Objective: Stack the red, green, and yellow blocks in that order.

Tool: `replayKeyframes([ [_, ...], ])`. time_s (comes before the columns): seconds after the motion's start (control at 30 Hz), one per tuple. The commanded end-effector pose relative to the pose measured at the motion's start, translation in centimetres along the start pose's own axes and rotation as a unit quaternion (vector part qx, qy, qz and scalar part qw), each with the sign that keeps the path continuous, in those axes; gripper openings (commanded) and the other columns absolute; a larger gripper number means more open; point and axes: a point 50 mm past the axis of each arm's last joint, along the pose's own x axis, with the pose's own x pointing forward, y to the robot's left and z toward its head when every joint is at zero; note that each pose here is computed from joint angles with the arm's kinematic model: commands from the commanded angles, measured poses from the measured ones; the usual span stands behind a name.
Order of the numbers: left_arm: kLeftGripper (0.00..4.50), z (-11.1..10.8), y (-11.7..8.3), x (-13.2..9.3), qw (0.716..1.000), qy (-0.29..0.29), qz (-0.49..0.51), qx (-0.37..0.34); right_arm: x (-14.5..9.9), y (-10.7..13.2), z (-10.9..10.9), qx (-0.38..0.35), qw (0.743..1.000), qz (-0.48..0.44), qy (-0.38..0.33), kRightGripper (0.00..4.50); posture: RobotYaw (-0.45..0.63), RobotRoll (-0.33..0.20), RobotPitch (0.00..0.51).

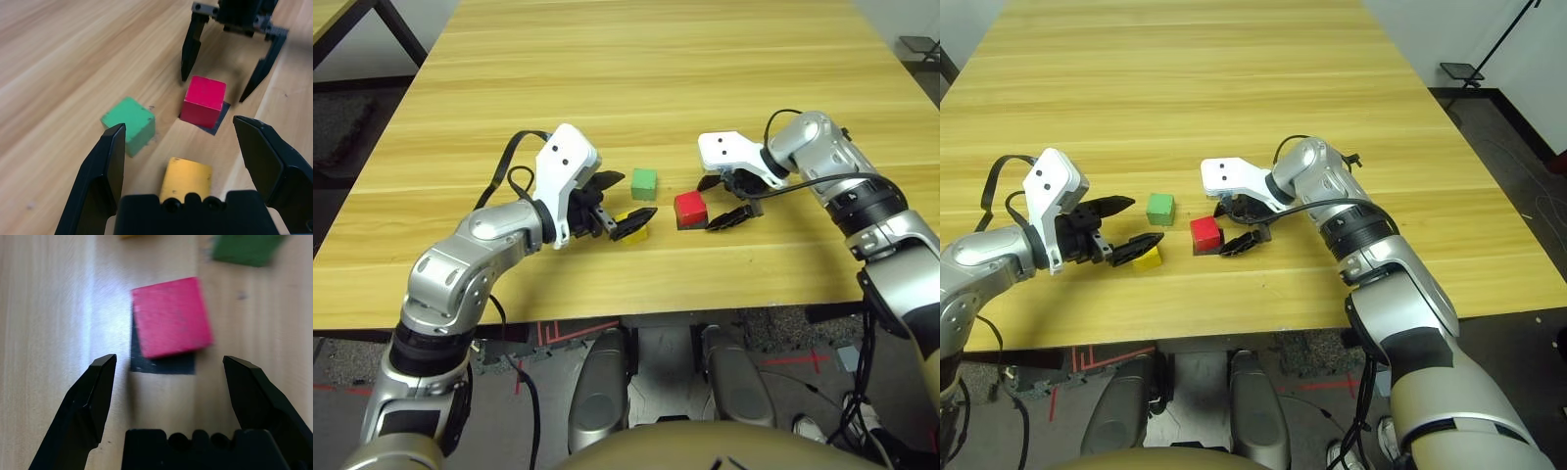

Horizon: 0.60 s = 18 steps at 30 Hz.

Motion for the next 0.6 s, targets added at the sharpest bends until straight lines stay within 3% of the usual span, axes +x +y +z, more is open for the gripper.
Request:
replayKeyframes([
  [0.03, 4.50, 0.3, 1.2, 0.7, 0.999, 0.016, -0.029, 0.036, -4.7, -1.2, 1.5, -0.008, 0.996, -0.060, -0.069, 4.46, 0.43, -0.188, 0.132],
  [0.13, 4.50, 1.0, 2.7, 1.6, 0.995, 0.030, -0.062, 0.072, -7.5, -1.4, 1.6, -0.006, 0.991, -0.095, -0.091, 4.46, 0.39, -0.170, 0.120],
  [0.27, 4.50, 1.8, 4.2, 3.2, 0.985, 0.048, -0.115, 0.117, -9.3, -0.8, 0.8, 0.015, 0.987, -0.124, -0.098, 4.46, 0.33, -0.149, 0.114],
  [0.6, 4.50, 1.3, 6.4, 7.2, 0.963, 0.099, -0.193, 0.159, -9.1, 1.7, -0.2, 0.065, 0.979, -0.150, -0.117, 4.46, 0.21, -0.113, 0.103],
])
